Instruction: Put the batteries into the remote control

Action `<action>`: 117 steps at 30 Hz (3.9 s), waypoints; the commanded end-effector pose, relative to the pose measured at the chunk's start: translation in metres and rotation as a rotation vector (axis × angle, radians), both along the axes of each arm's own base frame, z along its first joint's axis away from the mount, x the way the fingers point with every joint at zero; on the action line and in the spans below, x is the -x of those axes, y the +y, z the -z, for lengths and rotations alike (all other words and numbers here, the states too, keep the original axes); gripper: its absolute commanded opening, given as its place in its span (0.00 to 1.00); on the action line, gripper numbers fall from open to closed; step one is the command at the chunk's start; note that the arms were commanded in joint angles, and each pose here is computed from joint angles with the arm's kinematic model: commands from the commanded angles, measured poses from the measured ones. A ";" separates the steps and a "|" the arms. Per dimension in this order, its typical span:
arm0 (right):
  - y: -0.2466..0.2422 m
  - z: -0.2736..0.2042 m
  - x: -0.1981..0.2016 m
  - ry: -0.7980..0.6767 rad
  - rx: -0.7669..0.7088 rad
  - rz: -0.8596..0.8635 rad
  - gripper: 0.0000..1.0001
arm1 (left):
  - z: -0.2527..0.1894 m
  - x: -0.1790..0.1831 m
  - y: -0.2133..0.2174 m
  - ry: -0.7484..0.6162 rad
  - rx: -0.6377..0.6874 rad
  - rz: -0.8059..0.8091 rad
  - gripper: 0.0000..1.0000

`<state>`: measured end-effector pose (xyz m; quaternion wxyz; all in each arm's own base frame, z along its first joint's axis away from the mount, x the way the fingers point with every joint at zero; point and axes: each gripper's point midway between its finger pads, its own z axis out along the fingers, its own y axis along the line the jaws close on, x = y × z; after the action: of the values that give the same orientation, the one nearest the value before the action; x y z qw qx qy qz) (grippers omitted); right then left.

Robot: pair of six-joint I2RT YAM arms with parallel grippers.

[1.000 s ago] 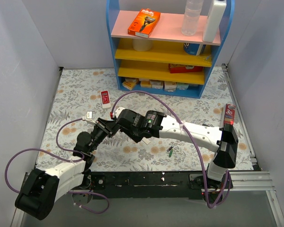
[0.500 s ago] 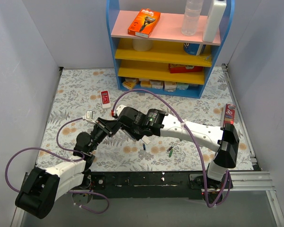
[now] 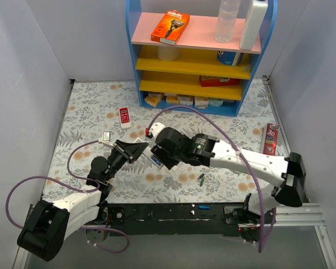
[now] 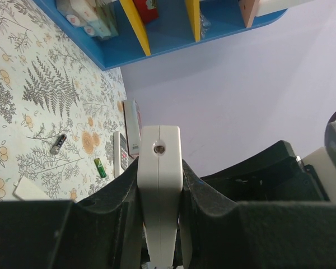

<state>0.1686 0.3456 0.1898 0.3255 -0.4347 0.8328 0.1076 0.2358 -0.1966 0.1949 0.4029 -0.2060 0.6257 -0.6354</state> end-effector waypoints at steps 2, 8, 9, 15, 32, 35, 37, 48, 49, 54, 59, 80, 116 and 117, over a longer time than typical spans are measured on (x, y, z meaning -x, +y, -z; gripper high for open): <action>-0.034 -0.016 -0.003 -0.005 -0.157 0.100 0.60 | 0.080 0.024 0.018 0.187 -0.082 -0.043 0.00; -0.093 0.049 0.031 0.164 -0.046 0.145 0.60 | 0.076 0.022 0.019 0.168 -0.106 -0.053 0.00; -0.105 0.066 0.040 0.196 -0.008 0.144 0.60 | 0.071 0.021 0.019 0.146 -0.105 -0.055 0.00; -0.142 0.112 0.082 0.359 0.118 0.090 0.55 | 0.065 0.023 0.016 0.121 -0.120 -0.033 0.00; -0.165 0.157 0.147 0.554 0.304 -0.096 0.47 | 0.041 0.014 0.028 0.069 -0.164 -0.123 0.00; -0.165 0.161 0.150 0.560 0.323 -0.109 0.43 | 0.042 0.014 0.030 0.072 -0.168 -0.134 0.00; -0.165 0.164 0.150 0.551 0.339 -0.113 0.41 | 0.042 0.013 0.031 0.075 -0.169 -0.137 0.00; -0.165 0.181 0.156 0.544 0.422 -0.132 0.37 | 0.046 0.014 0.028 0.085 -0.165 -0.124 0.00; -0.165 0.182 0.157 0.544 0.426 -0.136 0.35 | 0.045 0.014 0.028 0.081 -0.162 -0.124 0.00; -0.166 0.186 0.159 0.530 0.460 -0.140 0.29 | 0.049 0.014 0.027 0.091 -0.165 -0.117 0.00; -0.158 0.173 0.156 0.502 0.439 -0.147 0.13 | 0.050 0.017 0.025 0.083 -0.150 -0.099 0.00; -0.064 0.041 0.089 0.224 0.333 -0.169 0.01 | 0.072 0.029 0.011 0.138 -0.087 0.001 0.00; 0.005 0.004 0.011 0.226 0.324 -0.114 0.06 | 0.075 0.034 0.008 0.188 -0.011 -0.013 0.00; 0.005 0.005 0.011 0.227 0.324 -0.111 0.07 | 0.073 0.034 0.008 0.181 -0.002 -0.012 0.00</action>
<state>0.1563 0.3436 0.1764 0.1415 -0.5097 0.8484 0.0216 0.2411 -0.2085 0.1841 0.4002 -0.2141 0.6280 -0.6321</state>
